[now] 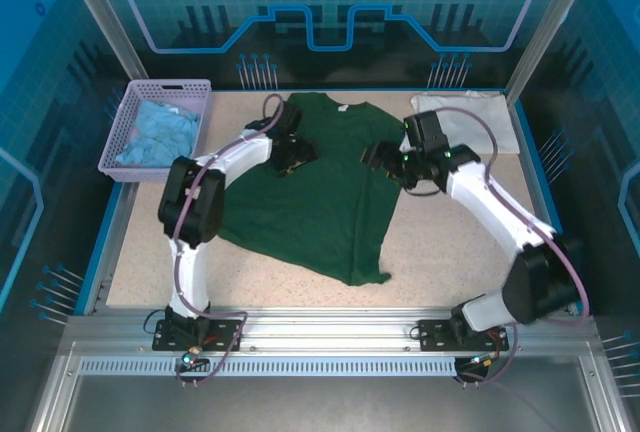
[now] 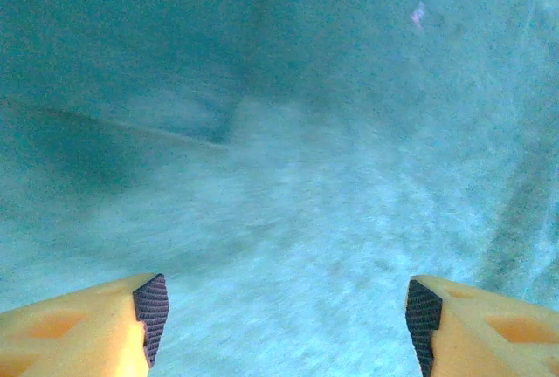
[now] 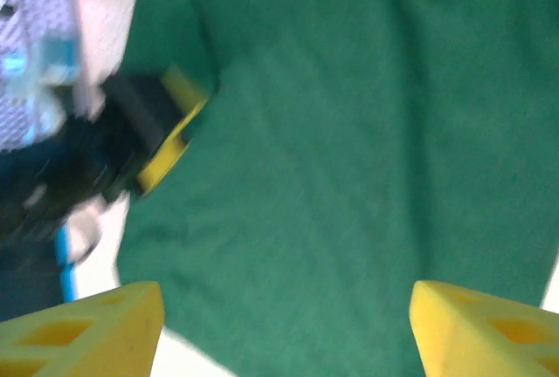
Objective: Fold and stack the t-shirts
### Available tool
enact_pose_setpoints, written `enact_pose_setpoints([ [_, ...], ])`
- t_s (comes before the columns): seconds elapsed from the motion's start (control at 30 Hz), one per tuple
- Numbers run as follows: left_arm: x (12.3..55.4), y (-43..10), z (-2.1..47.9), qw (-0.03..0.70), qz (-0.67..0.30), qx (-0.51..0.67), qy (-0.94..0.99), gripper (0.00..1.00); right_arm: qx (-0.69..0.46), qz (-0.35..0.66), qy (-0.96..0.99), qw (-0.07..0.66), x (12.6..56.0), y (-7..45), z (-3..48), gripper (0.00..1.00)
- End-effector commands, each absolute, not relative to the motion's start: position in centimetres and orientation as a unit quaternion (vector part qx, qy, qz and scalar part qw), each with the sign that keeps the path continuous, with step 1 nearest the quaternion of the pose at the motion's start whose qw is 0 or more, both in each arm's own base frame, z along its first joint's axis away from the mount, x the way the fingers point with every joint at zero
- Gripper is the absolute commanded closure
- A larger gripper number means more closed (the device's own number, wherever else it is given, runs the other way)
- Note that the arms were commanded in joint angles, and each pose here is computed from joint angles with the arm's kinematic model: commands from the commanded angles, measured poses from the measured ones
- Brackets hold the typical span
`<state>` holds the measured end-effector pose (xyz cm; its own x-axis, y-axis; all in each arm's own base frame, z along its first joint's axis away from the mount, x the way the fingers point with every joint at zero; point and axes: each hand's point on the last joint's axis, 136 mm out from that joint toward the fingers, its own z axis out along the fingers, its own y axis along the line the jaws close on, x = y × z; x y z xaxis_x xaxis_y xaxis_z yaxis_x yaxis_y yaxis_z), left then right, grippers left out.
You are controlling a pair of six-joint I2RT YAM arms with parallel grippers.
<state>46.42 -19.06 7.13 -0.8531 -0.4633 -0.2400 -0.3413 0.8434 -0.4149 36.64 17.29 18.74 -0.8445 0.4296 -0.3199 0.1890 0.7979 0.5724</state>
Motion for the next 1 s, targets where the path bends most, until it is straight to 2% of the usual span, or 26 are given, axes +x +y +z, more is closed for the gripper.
enact_pose_setpoints([
  [0.0, 46.7, -15.6, 6.6, 0.184, -0.171, -0.25, 0.935, 0.27, 0.155, 0.139, 0.954, 0.217, 40.8, 13.4, 14.1, 0.35],
  [0.03, 46.6, -15.4, 5.9, 0.174, -0.177, -0.258, 0.934, 0.27, 0.163, 0.114, 0.958, 0.206, 42.3, 12.5, 12.7, 0.4],
  [0.1, 46.8, -15.2, 4.8, 0.161, -0.177, -0.264, 0.934, 0.29, 0.192, 0.1, 0.96, 0.178, 45.4, 10.8, 9.9, 0.63],
  [0.17, 47.1, -15.0, 4.0, 0.157, -0.166, -0.265, 0.937, 0.29, 0.219, 0.106, 0.958, 0.155, 47.1, 9.5, 7.0, 0.78],
  [0.23, 47.7, -14.9, 3.5, 0.157, -0.161, -0.267, 0.937, 0.3, 0.238, 0.102, 0.957, 0.127, 47.5, 8.5, 4.7, 0.83],
  [0.37, 49.2, -14.5, 2.5, 0.153, -0.142, -0.261, 0.942, 0.31, 0.259, 0.087, 0.957, 0.094, 45.5, 7.8, 0.9, 0.75],
  [0.47, 50.7, -14.8, 2.3, 0.155, -0.143, -0.253, 0.944, 0.31, 0.268, 0.086, 0.956, 0.088, 43.4, 8.1, 0.8, 0.7],
  [0.57, 52.5, -15.1, 2.3, 0.158, -0.141, -0.244, 0.946, 0.31, 0.28, 0.106, 0.951, 0.074, 40.6, 9.1, 1.1, 0.57],
  [0.7, 54.8, -16.1, 2.4, 0.156, -0.148, -0.226, 0.95, 0.31, 0.29, 0.155, 0.943, 0.046, 36.5, 11.3, 0.5, 0.55],
  [0.87, 57.2, -18.8, 2.5, 0.148, -0.189, -0.197, 0.95, 0.3, 0.292, 0.145, 0.945, 0.027, 30.4, 12.7, -0.1, 0.54],
  [0.97, 58.2, -21.5, 3.4, 0.153, -0.229, -0.167, 0.947, 0.28, 0.297, 0.128, 0.946, 0.028, 26.3, 12.8, -0.3, 0.48],
])
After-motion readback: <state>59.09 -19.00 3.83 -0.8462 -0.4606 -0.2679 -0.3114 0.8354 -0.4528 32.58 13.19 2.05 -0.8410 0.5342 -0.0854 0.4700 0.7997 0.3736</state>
